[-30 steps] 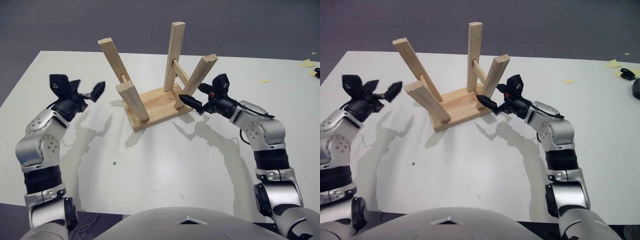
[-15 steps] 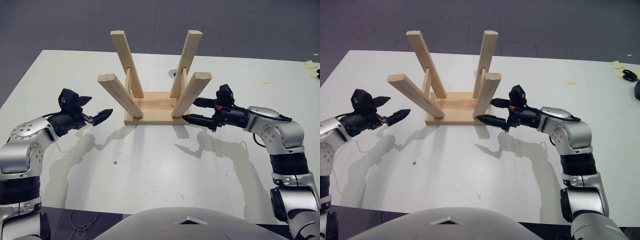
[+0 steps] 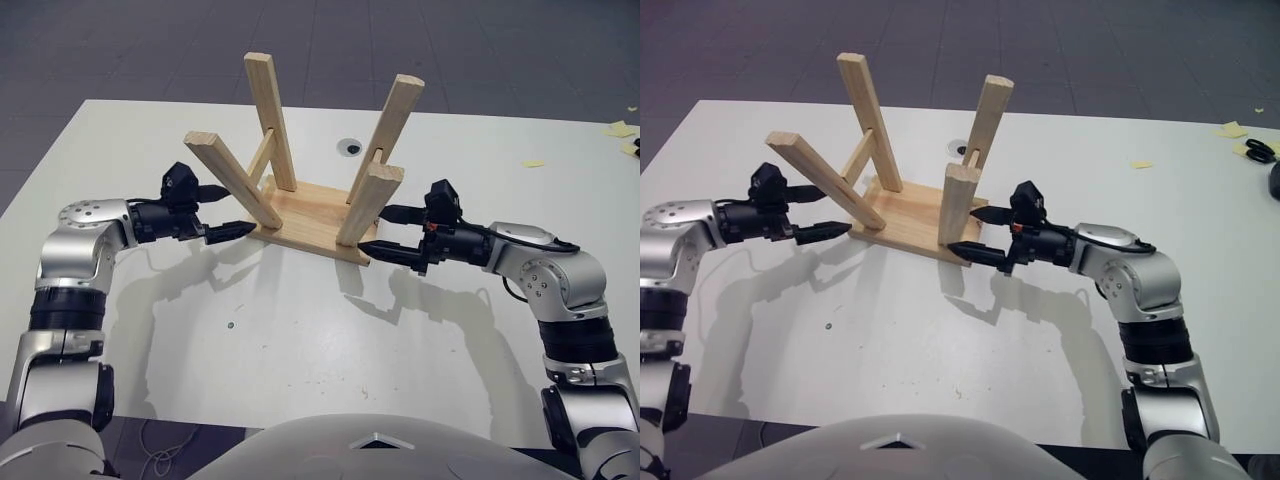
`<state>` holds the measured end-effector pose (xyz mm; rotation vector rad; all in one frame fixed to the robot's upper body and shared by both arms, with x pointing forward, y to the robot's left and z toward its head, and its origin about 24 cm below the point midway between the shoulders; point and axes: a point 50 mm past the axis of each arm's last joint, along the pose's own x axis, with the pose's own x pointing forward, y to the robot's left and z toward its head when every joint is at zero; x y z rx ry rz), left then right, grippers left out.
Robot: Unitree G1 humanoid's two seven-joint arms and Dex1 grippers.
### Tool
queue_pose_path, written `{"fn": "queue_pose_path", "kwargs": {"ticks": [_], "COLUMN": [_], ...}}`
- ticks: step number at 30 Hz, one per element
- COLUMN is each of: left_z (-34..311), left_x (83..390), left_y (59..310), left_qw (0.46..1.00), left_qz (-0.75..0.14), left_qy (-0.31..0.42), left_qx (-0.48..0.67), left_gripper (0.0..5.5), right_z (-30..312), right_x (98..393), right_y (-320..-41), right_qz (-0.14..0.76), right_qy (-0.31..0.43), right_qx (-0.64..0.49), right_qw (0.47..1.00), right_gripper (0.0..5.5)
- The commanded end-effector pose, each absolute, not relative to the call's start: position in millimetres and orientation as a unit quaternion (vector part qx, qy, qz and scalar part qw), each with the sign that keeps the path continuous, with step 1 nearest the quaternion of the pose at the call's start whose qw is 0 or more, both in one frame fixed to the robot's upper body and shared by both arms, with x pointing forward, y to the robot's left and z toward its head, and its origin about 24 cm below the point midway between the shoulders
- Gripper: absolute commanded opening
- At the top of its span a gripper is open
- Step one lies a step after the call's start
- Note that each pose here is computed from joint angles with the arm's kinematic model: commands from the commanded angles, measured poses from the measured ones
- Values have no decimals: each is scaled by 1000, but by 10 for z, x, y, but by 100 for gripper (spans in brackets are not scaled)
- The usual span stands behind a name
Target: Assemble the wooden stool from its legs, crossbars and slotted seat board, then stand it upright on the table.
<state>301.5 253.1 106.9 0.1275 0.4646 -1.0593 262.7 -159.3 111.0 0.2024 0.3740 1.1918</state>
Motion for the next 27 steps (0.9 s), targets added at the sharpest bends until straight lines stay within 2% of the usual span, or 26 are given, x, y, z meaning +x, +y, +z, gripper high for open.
{"fn": "queue_pose_path", "kwargs": {"ticks": [1, 7, 17, 22, 27], "left_z": [1072, 1034, 739, 736, 726], "left_x": [3186, 3357, 3291, 3306, 3274], "left_y": [2504, 2438, 2202, 2141, 2154], "left_qw": [815, 810, 757, 761, 753], "left_qz": [-522, -527, -578, -578, -586], "left_qy": [233, 247, 297, 289, 293], "left_qx": [95, 72, 72, 59, 65], "left_gripper": [538, 538, 538, 465, 370], "right_z": [1037, 942, 805, 822, 793], "right_x": [2661, 2746, 2859, 2842, 2889], "right_y": [-1529, -1472, -1340, -1395, -1529], "right_qz": [562, 568, 546, 557, 545], "right_qy": [173, 181, 176, 185, 197], "right_qx": [95, 80, 60, 55, 43], "right_qw": [803, 799, 817, 807, 814], "right_gripper": [540, 540, 540, 469, 380]}}
